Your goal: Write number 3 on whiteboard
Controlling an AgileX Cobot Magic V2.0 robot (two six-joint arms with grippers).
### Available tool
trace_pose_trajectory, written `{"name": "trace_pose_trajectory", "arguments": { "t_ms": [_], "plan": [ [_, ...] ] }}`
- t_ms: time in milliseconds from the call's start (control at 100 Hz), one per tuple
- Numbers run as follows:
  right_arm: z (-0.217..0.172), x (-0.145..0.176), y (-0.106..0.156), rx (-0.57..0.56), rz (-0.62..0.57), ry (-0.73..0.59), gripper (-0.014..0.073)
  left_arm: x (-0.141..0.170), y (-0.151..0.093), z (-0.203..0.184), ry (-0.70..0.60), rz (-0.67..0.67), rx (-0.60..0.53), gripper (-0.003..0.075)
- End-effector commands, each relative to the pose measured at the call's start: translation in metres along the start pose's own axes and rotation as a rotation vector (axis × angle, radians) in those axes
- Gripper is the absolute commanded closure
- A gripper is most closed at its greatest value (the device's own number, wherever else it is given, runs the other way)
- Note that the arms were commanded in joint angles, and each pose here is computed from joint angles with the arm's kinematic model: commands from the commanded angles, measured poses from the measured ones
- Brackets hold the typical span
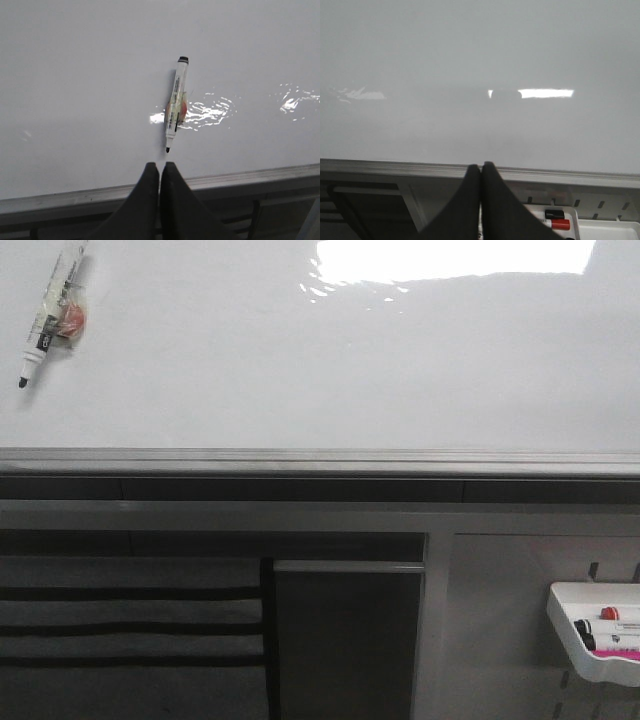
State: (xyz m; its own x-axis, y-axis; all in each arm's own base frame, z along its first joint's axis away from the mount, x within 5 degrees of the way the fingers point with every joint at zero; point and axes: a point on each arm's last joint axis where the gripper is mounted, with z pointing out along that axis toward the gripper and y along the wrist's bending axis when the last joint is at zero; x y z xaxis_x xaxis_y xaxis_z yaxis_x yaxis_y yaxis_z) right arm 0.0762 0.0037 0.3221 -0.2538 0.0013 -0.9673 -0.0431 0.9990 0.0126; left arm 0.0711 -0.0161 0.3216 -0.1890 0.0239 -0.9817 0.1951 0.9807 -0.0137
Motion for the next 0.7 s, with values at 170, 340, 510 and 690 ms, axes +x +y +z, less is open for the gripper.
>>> {"name": "trace_pose_trajectory", "arguments": {
  "t_ms": [170,340,510,690],
  "plan": [
    [0.015,-0.013,-0.001,0.005,-0.011,0.009,0.0664,-0.011,0.003,0.022,0.033,-0.015,-0.007,0.0741],
    [0.026,-0.011,0.0,0.002,-0.009,0.056,0.0494,-0.007,0.005,0.041,0.103,0.017,-0.01,0.0627],
    [0.037,-0.022,0.009,-0.078,0.021,0.089,0.027,-0.009,0.009,0.064,0.103,-0.002,-0.027,0.0302],
    [0.054,-0.043,0.034,-0.251,-0.034,0.122,0.0269,-0.015,0.013,0.099,0.143,-0.019,-0.041,0.0294]
  ]
}}
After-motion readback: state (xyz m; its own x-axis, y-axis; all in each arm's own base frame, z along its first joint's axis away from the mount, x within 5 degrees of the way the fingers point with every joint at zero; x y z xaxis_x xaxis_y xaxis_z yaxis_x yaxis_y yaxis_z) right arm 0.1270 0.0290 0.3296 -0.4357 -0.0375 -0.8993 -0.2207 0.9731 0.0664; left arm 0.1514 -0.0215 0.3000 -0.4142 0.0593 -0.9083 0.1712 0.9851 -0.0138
